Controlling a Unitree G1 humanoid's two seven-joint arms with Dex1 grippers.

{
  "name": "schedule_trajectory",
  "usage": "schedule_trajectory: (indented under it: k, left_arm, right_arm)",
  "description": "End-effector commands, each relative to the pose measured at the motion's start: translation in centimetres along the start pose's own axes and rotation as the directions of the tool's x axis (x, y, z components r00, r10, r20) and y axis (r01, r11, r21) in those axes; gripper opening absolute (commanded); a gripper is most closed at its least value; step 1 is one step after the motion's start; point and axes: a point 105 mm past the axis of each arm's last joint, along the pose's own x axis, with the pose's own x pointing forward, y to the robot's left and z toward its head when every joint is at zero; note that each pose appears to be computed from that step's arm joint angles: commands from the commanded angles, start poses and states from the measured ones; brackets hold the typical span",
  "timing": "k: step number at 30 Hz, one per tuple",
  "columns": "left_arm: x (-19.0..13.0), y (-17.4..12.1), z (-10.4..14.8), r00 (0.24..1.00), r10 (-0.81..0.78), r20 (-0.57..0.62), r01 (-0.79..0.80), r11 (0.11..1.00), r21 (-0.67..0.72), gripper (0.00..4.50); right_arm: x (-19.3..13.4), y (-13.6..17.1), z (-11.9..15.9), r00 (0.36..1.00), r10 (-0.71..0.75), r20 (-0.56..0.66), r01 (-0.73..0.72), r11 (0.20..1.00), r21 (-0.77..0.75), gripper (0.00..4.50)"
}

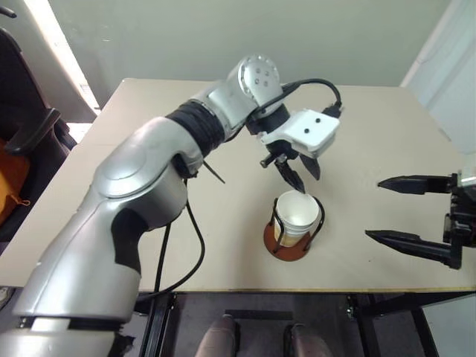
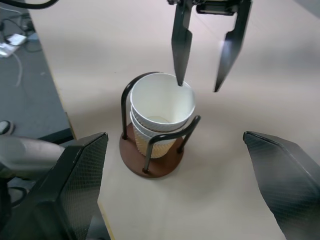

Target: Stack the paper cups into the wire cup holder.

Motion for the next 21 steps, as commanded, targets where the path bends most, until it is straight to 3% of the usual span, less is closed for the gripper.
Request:
schedule_trajectory:
  k: [1, 5, 9, 13, 17, 21]
  left_arm:
    - [-2.8, -1.2, -1.3, 0.998, 0.062, 0.034, -0.058, 0.995, -0.085, 1.98]
    - [-4.8, -3.6, -2.8, 0.988, 0.124, 0.088, -0.104, 0.973, -0.205, 1.98]
    - [-7.0, -7.6, -3.3, 0.961, 0.208, 0.183, -0.129, 0.921, -0.366, 1.98]
    - [-8.6, -11.4, -4.3, 0.938, 0.311, 0.154, -0.190, 0.833, -0.520, 1.98]
    - [-10.3, -15.4, -5.9, 0.870, 0.486, 0.077, -0.295, 0.640, -0.709, 1.98]
    - [-11.6, -18.2, -8.1, 0.795, 0.603, -0.067, -0.403, 0.442, -0.801, 1.98]
  right_arm:
    - [0.1, -1.5, -0.3, 1.000, -0.004, -0.009, 0.004, 1.000, -0.017, 4.50]
    - [0.4, -3.2, -1.3, 1.000, 0.004, 0.006, -0.004, 1.000, 0.010, 4.50]
    - [1.3, -4.1, 0.3, 0.992, 0.066, 0.104, -0.065, 0.998, -0.018, 4.50]
    - [2.0, -4.8, -0.9, 0.995, 0.083, 0.058, -0.083, 0.997, -0.005, 4.50]
    - [1.9, -5.6, -1.8, 0.994, 0.075, 0.074, -0.077, 0.996, 0.032, 4.50]
    - [2.1, -6.0, -3.0, 0.996, 0.067, 0.065, -0.071, 0.995, 0.066, 4.50]
